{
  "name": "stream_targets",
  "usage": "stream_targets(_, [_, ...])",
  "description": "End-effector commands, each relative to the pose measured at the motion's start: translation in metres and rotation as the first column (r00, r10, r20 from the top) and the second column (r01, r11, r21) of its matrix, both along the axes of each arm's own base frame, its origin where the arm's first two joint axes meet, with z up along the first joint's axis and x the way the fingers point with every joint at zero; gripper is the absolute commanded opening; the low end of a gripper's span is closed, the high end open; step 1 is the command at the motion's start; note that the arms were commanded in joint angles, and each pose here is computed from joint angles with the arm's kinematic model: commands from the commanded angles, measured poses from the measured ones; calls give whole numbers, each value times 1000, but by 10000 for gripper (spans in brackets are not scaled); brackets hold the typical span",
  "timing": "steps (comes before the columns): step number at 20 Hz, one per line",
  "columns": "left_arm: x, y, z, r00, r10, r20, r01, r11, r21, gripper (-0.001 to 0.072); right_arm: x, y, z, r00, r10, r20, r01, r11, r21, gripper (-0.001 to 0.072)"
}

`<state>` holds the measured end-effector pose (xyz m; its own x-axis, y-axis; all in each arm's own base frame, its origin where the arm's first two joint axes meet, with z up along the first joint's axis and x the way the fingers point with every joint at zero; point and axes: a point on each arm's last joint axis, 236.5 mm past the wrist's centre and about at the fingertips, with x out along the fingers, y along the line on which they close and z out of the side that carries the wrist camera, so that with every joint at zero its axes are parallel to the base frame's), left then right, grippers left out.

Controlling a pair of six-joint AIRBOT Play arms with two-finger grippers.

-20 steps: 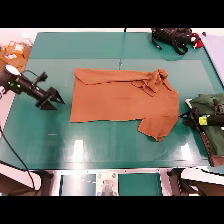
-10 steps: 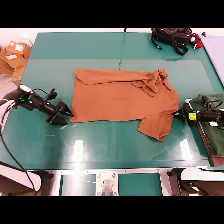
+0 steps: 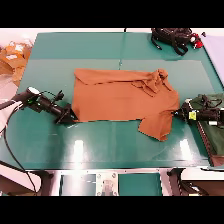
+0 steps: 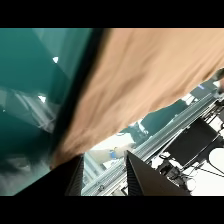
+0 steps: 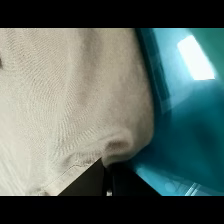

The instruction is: Fold the shirts.

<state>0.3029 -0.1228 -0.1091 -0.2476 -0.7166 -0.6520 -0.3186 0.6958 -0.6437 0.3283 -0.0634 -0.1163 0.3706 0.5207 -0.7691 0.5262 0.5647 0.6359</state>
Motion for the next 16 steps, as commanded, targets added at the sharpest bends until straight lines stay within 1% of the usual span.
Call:
stream_targets(1, [28, 6, -3, 991, 48, 122, -54, 997, 53, 352, -1, 1, 1, 1000, 10, 3, -10, 1000, 1, 17])
stream_targets(3, [17, 19, 15, 988, -25, 152, 7, 993, 119, 353, -1, 1, 1, 1000, 16, 8, -16, 1000, -2, 18])
stream_targets(5, [11, 42, 37, 973, -94, 211, 41, 969, 243, 353, -1, 1, 1, 1000, 17, 9, -17, 1000, -2, 17])
stream_targets(7, [11, 69, 60, 952, -126, 279, 12, 927, 376, 355, 0, 1, 1, 1000, 17, 9, -17, 1000, -3, 18])
stream_targets(8, [17, 77, 70, 935, -134, 329, -14, 911, 413, 381, 0, 0, 0, 1000, 16, 11, -16, 1000, -6, 18])
stream_targets(10, [39, 80, 80, 903, -86, 420, -110, 900, 421, 627, 0, 0, 0, 1000, 20, 14, -20, 1000, -9, 17])
stream_targets(12, [47, 70, 71, 890, -23, 455, -165, 915, 369, 623, 0, 0, 0, 1000, 20, 14, -20, 1000, -8, 17])
stream_targets(16, [30, 45, 31, 890, 102, 444, -235, 938, 256, 623, 0, 0, 0, 1000, 19, 14, -19, 1000, -9, 17])
